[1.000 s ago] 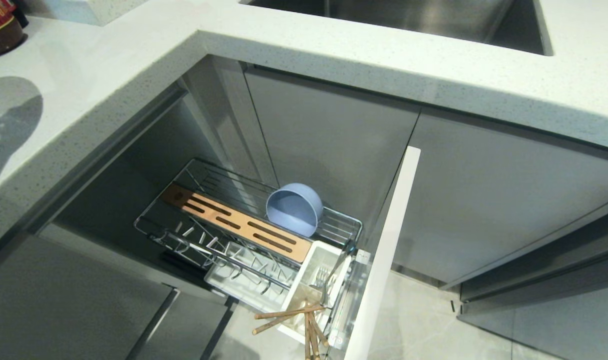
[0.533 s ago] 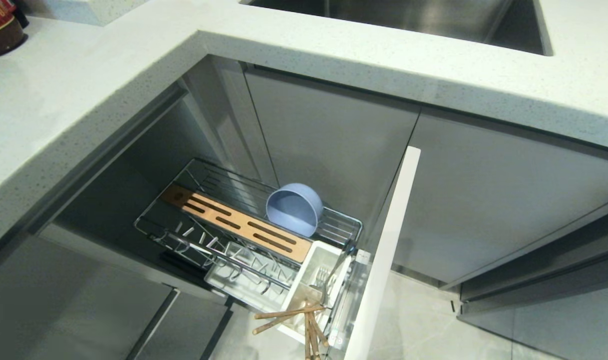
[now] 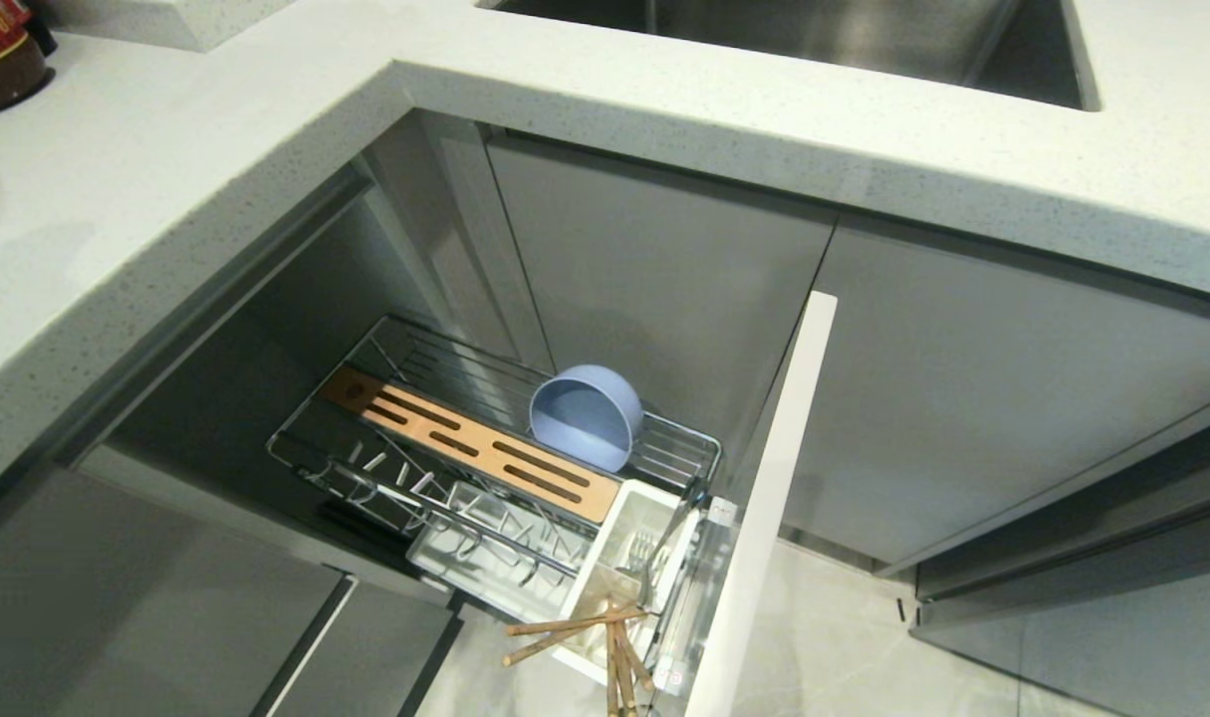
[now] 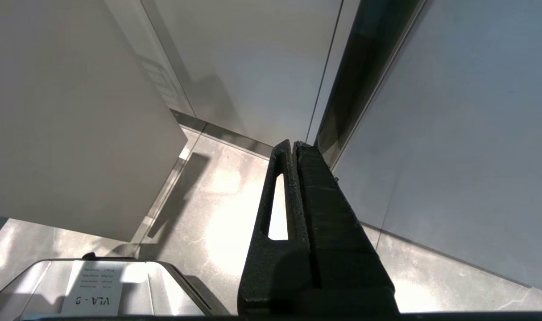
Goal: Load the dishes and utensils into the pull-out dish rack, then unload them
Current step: Take the plate out of the cupboard
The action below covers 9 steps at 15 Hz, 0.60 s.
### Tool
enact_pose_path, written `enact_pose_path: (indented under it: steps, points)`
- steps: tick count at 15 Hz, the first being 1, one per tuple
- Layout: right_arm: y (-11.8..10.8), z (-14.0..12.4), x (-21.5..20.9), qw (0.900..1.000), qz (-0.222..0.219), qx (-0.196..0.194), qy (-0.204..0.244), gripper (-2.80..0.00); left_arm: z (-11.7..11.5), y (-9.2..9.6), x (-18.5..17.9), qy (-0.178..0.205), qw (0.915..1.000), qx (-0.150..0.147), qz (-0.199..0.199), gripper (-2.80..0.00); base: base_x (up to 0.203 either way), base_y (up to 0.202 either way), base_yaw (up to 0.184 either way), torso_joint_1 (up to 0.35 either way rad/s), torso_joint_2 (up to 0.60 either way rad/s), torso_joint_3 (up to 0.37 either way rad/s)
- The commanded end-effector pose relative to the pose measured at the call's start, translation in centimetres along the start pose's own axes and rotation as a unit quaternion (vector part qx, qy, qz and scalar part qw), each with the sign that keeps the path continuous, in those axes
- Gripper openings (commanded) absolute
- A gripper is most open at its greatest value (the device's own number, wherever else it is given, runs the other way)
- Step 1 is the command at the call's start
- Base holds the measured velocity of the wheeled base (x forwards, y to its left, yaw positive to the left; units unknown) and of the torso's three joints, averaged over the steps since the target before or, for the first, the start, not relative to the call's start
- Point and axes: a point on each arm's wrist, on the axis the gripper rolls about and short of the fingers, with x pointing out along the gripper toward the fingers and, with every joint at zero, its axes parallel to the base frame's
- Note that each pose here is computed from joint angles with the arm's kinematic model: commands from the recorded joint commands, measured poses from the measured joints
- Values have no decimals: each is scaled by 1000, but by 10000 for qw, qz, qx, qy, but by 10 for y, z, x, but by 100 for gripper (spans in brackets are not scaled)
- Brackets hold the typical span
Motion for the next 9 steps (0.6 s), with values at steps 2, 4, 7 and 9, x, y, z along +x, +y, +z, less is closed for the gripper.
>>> enact_pose_path:
  steps: [2,4,7,9]
  points:
    - [0,0,0,10000,4,-2,1,-280,5,-2,11,822,9953,503,90,-280,0,0,0,0,0,0]
    - [0,0,0,10000,-1,-2,1,-280,7,-3,18,995,9918,756,266,-280,0,0,0,0,0,0]
    - [0,0,0,10000,0,-2,1,-280,6,-10,29,1280,9868,969,204,-280,0,0,0,0,0,0]
    - [0,0,0,10000,4,-2,1,-280,2,-15,36,1541,9815,1132,94,-280,0,0,0,0,0,0]
